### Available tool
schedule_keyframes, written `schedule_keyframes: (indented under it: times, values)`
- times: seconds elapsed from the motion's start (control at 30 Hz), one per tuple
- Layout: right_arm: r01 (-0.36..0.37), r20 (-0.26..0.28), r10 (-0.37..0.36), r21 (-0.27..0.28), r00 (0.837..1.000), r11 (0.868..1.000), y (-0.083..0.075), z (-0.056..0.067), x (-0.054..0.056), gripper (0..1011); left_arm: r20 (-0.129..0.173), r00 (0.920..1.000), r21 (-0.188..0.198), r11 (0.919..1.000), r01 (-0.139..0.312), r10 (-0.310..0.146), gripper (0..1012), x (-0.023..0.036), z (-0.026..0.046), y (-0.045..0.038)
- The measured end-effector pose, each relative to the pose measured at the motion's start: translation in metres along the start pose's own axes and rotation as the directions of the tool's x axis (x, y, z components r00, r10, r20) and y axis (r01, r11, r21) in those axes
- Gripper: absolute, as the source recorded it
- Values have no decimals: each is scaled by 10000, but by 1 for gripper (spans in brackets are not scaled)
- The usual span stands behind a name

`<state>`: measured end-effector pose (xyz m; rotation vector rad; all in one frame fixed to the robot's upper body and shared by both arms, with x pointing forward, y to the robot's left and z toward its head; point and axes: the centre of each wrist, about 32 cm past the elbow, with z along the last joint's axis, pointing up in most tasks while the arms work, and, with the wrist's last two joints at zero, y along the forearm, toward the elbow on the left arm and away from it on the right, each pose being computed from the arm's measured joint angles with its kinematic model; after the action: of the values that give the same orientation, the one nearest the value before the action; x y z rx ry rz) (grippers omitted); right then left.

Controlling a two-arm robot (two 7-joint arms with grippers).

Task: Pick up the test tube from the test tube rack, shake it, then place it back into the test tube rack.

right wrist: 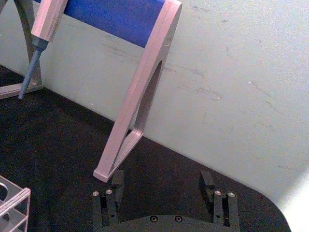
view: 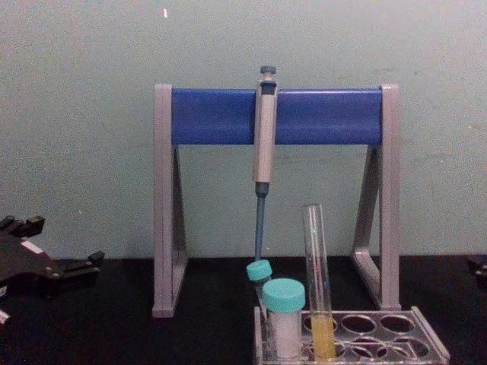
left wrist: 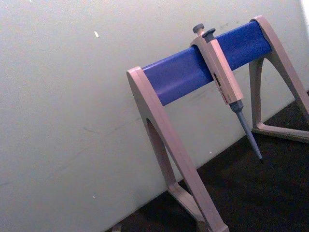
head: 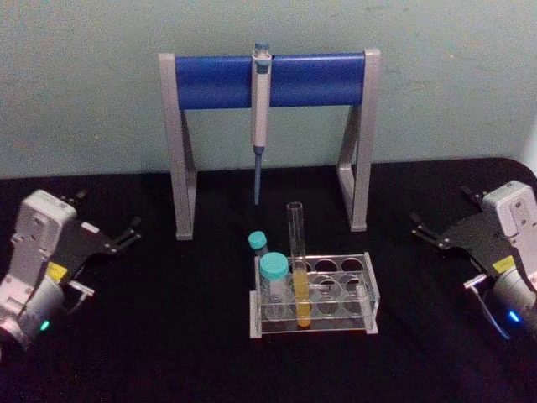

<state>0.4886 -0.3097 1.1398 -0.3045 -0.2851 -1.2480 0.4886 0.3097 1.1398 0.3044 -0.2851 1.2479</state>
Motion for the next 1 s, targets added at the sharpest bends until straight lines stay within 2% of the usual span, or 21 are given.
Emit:
schedule_keyframes:
  times: [1.0]
  values:
    - [0,0,0,0,10000,10000,0,0,0,1000,0,10000,1,10000,0,0,1001,0,0,0]
